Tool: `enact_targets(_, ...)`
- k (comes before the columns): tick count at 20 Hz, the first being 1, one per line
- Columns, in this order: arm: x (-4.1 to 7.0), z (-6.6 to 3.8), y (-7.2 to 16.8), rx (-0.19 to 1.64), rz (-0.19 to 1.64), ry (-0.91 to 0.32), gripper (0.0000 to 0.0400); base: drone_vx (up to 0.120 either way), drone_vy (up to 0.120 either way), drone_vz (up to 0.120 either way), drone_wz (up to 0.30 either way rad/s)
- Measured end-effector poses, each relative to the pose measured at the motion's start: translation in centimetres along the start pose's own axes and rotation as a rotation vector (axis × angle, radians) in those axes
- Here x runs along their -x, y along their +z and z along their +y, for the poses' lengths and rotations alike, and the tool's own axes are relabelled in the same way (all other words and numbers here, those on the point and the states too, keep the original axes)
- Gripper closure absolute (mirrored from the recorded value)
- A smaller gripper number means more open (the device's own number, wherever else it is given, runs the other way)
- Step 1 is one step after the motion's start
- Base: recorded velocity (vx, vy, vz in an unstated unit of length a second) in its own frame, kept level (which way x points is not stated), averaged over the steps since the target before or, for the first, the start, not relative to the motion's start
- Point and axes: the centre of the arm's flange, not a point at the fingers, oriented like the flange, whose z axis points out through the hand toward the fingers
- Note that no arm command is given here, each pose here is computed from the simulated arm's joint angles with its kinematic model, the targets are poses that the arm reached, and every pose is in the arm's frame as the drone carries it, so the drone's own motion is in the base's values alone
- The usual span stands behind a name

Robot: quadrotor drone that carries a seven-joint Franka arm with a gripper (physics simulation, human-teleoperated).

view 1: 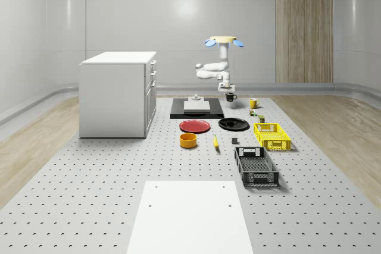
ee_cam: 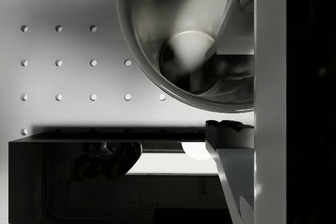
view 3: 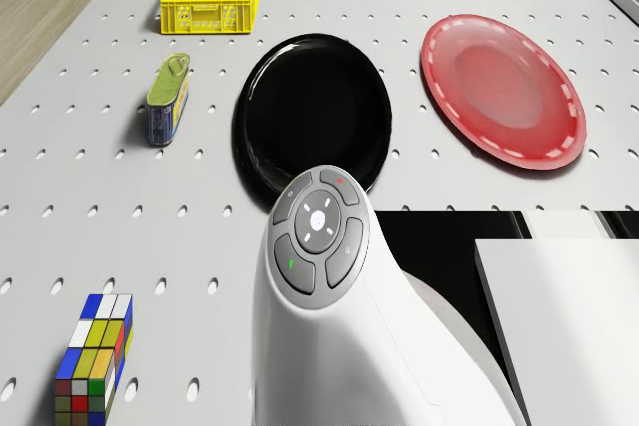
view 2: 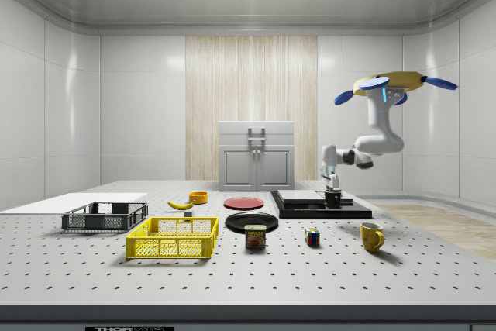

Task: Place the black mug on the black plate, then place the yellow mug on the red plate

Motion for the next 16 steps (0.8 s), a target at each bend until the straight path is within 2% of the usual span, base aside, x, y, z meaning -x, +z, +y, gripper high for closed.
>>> enact_targets(15, 0.00, 0.00, -0.12, 0.000, 0.000, 0.000, 0.0290, 0.120, 0.000, 0.000, 0.000)
enact_targets(16, 0.00, 0.00, -0.12, 0.000, 0.000, 0.000, 0.0290, 0.120, -0.120, 0.000, 0.000)
